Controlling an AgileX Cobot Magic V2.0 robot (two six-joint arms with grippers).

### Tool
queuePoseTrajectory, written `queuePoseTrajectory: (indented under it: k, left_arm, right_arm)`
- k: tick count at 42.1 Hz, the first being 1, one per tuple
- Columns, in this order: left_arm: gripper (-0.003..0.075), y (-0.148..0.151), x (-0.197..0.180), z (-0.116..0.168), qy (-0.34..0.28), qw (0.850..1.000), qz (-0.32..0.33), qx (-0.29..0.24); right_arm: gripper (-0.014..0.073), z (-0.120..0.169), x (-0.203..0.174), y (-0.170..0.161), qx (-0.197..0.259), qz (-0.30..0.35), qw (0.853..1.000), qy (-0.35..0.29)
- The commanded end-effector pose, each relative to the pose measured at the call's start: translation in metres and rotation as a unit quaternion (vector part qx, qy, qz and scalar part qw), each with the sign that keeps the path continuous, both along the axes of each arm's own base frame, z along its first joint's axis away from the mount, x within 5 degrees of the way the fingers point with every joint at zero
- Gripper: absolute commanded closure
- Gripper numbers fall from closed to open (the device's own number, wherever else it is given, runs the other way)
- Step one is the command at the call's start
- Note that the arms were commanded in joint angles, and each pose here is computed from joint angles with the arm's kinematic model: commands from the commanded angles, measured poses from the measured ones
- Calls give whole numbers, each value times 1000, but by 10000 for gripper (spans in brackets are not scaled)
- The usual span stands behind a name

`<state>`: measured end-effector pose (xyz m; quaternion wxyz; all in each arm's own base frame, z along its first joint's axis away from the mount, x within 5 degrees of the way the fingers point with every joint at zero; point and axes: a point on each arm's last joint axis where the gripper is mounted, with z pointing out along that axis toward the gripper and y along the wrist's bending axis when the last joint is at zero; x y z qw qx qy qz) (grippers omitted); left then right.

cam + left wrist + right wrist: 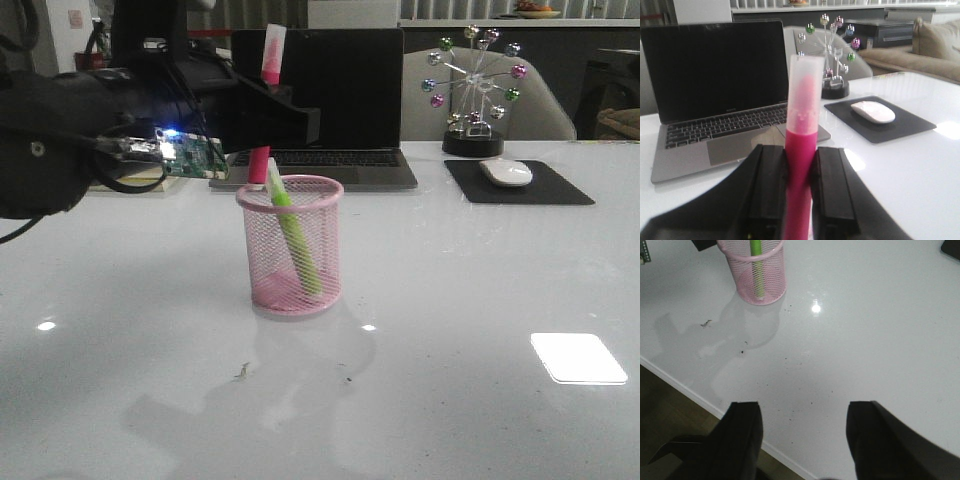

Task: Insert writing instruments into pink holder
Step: 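Lower the pink marker into the holder and open the left gripper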

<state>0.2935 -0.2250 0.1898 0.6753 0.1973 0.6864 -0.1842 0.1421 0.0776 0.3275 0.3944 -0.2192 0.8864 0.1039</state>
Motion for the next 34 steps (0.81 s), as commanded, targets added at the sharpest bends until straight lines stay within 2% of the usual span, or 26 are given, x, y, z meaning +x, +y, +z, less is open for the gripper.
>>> queuePoseTrajectory:
  k: [1,15,17,26,34]
  left_arm:
    - [629,-7,-4,25,-45,998,-12,-43]
    - [615,-13,-9,17,-8,999,-26,-19]
    - [584,-13,-9,17,-8,999,-26,-19]
    - [347,-13,-10,23,-19,999,-29,-24]
    - [336,-8,-19,50,-17,999,-41,-16]
  right_arm:
    - [106,12,3,0,14,-2,999,-39]
    - [106,12,3,0,14,-2,999,-39]
    - [106,12,3,0,14,-2,999,-39]
    - [106,12,3,0,14,-2,999,-39]
    - [106,12,3,0,14,-2,999,-39]
